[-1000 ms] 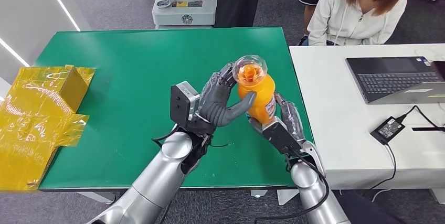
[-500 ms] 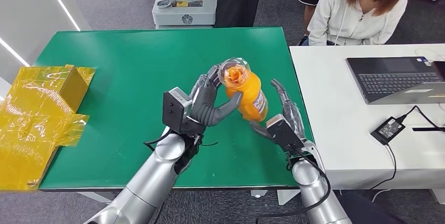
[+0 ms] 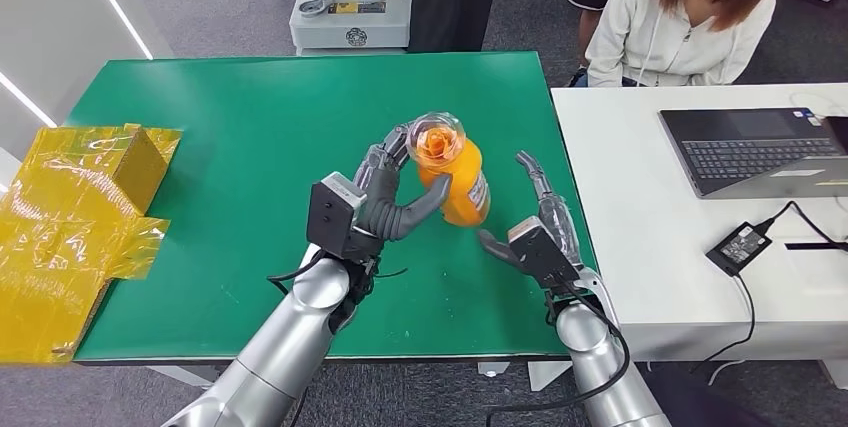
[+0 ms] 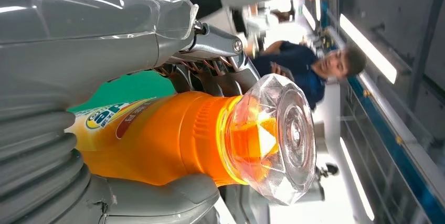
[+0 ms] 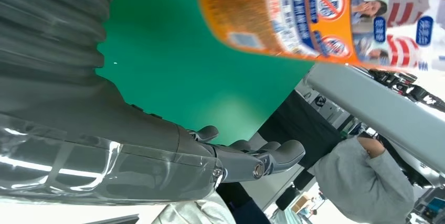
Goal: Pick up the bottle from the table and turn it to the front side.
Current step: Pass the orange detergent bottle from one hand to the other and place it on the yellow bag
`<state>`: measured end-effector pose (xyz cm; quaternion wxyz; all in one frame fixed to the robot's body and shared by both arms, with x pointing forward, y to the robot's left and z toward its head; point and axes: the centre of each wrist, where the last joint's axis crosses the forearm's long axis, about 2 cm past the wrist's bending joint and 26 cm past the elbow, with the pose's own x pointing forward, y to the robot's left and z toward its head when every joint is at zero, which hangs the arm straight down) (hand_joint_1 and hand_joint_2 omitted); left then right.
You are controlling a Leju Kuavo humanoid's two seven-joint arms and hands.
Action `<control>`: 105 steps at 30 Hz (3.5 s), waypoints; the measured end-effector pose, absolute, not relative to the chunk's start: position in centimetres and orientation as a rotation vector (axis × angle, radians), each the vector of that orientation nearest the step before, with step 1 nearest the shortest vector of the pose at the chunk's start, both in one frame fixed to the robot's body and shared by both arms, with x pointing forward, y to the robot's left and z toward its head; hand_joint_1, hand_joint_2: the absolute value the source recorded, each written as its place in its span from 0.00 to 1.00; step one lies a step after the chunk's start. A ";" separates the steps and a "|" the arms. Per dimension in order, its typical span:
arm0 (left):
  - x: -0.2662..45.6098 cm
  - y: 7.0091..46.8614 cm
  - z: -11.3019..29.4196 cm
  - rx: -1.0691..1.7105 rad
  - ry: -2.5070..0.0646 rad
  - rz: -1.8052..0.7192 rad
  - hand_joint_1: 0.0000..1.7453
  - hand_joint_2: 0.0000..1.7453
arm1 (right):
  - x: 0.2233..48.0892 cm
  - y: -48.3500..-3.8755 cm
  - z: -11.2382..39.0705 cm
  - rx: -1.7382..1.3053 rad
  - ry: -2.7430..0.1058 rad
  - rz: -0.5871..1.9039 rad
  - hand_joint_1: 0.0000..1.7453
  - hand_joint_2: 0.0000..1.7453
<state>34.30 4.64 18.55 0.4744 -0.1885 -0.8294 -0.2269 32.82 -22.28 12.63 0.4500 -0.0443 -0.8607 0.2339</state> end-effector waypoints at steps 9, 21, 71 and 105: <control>36.2 8.0 19.2 0.026 -2.196 -0.689 1.00 1.00 | 32.5 -23.3 12.8 -0.142 -2.137 0.562 0.00 1.00; 37.6 10.7 19.9 0.362 -2.251 -0.829 1.00 1.00 | 31.6 -24.2 12.9 -0.164 -2.149 0.550 0.00 1.00; 33.5 50.5 16.2 1.800 -1.367 -1.505 1.00 1.00 | 22.3 -27.4 12.3 -0.229 -2.240 0.395 0.00 1.00; 31.8 47.7 6.9 1.527 -1.082 -1.435 1.00 1.00 | 22.7 -25.7 12.2 -0.216 -2.240 0.503 0.00 1.00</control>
